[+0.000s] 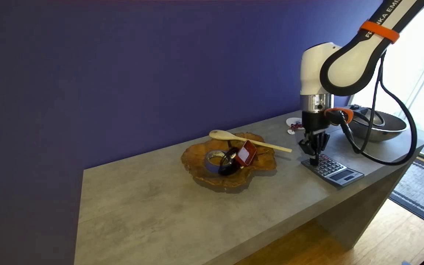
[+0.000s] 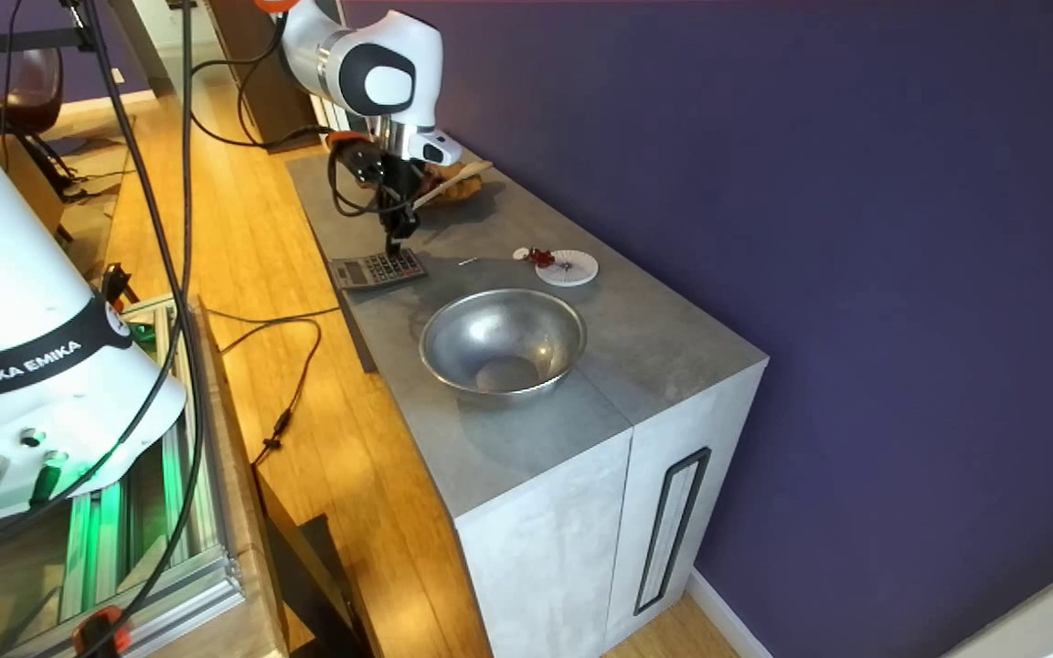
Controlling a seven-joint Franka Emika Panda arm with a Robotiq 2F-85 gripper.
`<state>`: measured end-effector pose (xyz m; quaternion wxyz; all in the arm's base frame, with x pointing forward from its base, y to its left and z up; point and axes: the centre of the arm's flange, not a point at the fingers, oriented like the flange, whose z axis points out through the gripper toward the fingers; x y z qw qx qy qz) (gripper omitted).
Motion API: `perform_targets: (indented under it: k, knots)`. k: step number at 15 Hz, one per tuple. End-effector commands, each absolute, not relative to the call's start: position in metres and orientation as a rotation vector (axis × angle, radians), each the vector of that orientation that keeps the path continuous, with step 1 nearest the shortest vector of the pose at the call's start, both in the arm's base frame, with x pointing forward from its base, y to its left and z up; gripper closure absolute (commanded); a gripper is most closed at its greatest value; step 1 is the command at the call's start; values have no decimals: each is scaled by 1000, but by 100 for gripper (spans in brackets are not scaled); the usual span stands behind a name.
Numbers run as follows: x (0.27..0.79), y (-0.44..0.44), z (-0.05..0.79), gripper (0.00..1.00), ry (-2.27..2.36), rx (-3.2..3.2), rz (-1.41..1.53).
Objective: Press four buttons on the calculator
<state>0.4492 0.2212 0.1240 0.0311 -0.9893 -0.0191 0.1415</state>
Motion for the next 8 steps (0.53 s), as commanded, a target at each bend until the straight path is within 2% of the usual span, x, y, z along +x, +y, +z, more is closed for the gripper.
perform_targets:
  k: [1,8]
  knots:
    - [455,222,111,100,-45,-3070,439]
    - [455,224,114,100,-50,-3060,440]
